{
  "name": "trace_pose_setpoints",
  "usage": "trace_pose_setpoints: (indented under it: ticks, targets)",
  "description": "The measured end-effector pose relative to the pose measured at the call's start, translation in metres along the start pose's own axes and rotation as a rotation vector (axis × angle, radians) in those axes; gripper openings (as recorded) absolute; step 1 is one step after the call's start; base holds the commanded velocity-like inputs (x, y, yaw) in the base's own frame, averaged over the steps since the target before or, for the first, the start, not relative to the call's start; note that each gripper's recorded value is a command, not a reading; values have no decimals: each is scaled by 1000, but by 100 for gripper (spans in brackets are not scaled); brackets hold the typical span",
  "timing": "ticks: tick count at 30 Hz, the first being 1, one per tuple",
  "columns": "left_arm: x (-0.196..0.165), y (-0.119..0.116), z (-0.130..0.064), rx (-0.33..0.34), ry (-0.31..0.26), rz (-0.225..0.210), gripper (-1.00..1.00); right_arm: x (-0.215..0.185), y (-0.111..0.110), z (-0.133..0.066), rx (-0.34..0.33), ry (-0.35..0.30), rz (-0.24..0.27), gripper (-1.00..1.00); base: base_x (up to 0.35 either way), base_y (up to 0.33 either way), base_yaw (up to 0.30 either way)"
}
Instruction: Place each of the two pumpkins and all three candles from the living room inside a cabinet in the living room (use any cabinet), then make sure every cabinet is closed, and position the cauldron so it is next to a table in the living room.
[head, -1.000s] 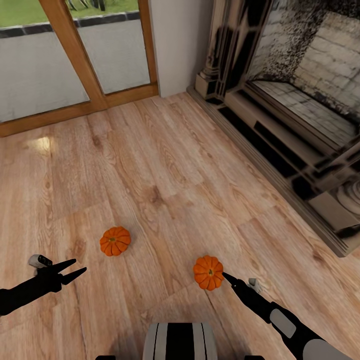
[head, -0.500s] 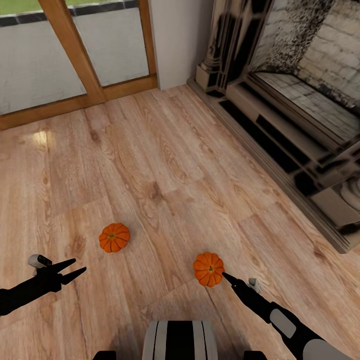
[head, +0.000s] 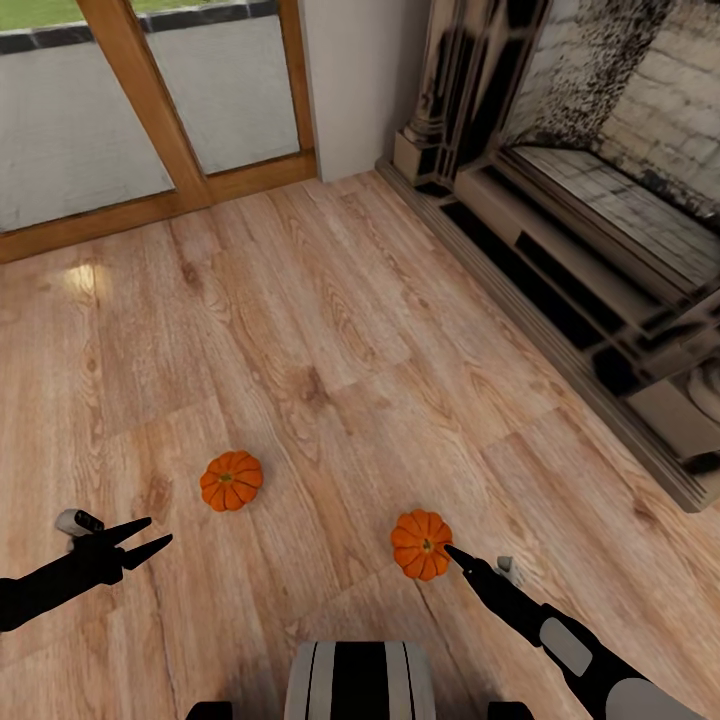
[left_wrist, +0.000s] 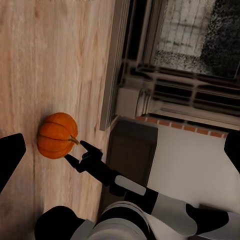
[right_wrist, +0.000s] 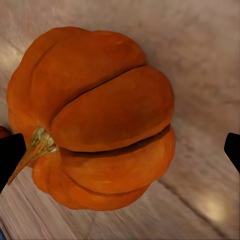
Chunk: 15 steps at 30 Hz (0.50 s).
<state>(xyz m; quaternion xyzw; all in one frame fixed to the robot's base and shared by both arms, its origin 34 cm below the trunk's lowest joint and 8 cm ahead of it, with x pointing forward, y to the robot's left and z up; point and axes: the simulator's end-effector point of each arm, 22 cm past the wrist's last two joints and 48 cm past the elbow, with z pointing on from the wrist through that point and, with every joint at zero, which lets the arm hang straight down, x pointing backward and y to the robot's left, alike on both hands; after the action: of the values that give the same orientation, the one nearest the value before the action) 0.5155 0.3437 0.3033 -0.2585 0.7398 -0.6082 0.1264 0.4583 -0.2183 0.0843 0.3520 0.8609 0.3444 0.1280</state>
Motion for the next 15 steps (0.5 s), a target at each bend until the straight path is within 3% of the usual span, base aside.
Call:
trace_pose_setpoints:
  ticks: [5,15]
  targets:
    - [0,0,0,-2,2,1,100,0,0,0,0,0,0,100,103,56,0]
    - [0,0,0,1,1,1,100,0,0,0,1,-1,-1,100,9,4,0]
